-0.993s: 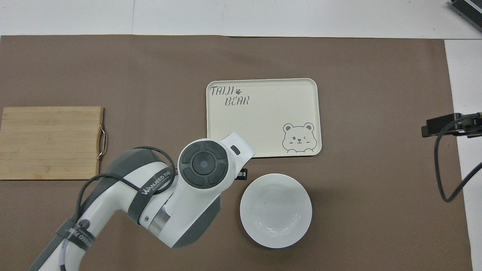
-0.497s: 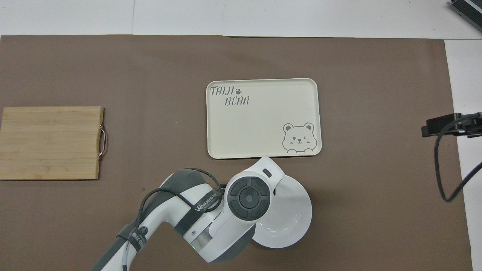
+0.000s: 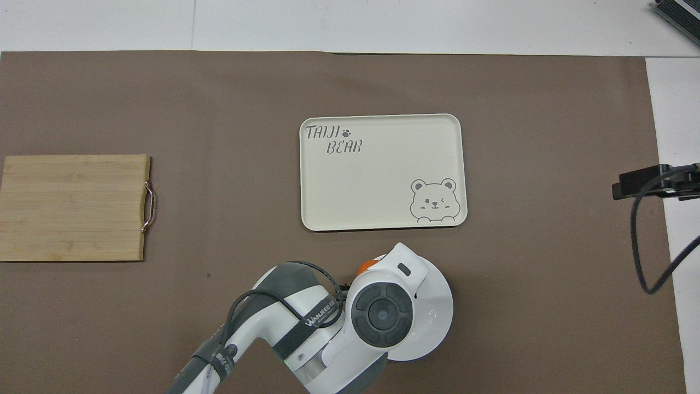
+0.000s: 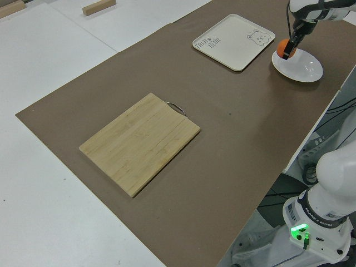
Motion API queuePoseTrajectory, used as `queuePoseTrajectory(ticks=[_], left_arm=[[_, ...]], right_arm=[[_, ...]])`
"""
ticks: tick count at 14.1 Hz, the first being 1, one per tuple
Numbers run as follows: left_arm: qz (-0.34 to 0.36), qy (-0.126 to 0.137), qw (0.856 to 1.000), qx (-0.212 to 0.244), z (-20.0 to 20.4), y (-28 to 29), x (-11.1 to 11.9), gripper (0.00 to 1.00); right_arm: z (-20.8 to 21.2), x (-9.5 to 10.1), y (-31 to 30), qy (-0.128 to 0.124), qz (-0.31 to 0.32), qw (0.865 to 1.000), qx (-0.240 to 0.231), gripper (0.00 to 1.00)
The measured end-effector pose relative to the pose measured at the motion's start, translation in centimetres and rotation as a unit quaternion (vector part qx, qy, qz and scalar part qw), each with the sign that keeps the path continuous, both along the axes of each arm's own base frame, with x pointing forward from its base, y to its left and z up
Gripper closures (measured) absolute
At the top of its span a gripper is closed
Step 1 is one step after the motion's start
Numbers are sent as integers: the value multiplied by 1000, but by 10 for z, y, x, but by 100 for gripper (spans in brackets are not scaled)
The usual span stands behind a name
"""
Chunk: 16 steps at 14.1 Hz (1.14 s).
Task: Place orange and plate with both arms
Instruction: 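Carry the orange over the white plate with the left gripper, then release the orange onto the plate while the right gripper reaches in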
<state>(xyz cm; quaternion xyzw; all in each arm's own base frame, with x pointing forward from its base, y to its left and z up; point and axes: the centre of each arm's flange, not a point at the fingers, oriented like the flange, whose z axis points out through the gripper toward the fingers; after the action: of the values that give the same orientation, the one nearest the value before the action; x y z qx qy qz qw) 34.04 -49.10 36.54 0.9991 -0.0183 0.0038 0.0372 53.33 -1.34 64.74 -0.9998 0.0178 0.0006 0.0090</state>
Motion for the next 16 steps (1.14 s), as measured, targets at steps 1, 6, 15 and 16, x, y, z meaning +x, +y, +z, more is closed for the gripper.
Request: queuePoseTrajectory(ticks=[1,6,15,16], left_arm=[[2,2,1000,0,-16,-9,-12,26],[47,3,999,-5,-64,-33,-33,0],[113,-16,993,-23,63,45,62,0],[113,-18,993,-22,77,64,79,0]], right_arm=[[0,0,0,0,0,1000,0,0],[0,0,0,0,0,1000,0,0],[-1,-1,0,7,0,1000,0,0],[-1,-1,2,7,2,1000,0,0]])
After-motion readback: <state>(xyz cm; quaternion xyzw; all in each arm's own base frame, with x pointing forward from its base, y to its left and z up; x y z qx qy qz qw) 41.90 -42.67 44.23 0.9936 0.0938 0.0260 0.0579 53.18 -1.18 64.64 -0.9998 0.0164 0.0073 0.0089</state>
